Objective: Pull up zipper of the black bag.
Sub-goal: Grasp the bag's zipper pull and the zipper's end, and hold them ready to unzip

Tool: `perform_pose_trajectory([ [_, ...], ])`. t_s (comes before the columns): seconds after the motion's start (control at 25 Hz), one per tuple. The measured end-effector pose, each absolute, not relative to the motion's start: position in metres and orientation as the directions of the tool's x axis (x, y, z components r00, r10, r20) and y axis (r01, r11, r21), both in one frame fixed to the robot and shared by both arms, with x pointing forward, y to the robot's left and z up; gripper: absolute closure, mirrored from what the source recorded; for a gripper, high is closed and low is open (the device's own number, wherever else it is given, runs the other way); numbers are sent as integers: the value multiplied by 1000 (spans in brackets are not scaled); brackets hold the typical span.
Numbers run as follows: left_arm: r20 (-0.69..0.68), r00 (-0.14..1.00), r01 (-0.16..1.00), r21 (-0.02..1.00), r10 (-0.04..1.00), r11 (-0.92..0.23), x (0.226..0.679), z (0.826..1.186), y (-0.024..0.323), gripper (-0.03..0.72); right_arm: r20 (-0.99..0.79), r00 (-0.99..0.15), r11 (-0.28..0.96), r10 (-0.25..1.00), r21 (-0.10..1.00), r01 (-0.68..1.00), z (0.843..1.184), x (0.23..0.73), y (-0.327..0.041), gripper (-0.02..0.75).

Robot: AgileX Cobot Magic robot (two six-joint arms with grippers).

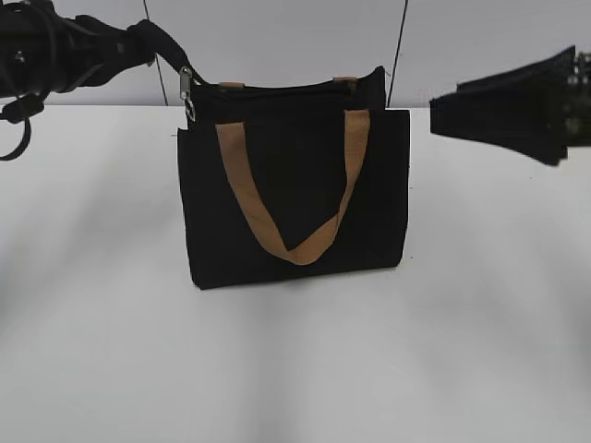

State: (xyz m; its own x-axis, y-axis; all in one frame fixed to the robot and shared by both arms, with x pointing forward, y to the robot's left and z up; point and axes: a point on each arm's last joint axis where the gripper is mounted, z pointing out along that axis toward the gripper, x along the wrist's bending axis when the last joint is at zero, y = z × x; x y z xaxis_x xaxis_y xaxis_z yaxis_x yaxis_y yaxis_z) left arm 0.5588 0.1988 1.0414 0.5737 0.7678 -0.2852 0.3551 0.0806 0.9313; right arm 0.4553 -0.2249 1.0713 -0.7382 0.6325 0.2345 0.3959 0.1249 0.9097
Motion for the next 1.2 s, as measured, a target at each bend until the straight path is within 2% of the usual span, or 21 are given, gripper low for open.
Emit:
perform_pose_trajectory([
  [0.12,-293,570,360,929,768,88,559,1042,199,665,227,-759,128,611,917,377,1082,477,-221,272],
  [0.28,-298,568,361,928,767,92,559,1042,199,665,227,-816,181,531,911,371,1079,500,-189,273],
  [0.4,-297,569,360,928,767,93,559,1043,199,665,197,-825,200,529,916,347,1081,510,-173,275],
  [0.44,-297,569,360,928,767,93,559,1043,199,665,214,-842,235,495,900,368,1068,515,-152,275],
  [0.56,-299,569,360,928,766,95,559,1043,199,665,232,-866,281,443,881,380,1053,523,-120,286],
  [0.8,-323,559,373,920,763,116,559,1043,199,665,253,-897,335,362,863,378,1029,545,-71,347],
  [0.96,-332,559,377,918,760,123,559,1043,198,665,237,-902,333,361,871,362,1025,565,-52,353],
  [1.2,-351,569,380,914,744,142,559,1045,197,665,228,-888,312,400,877,365,1022,587,-43,353],
])
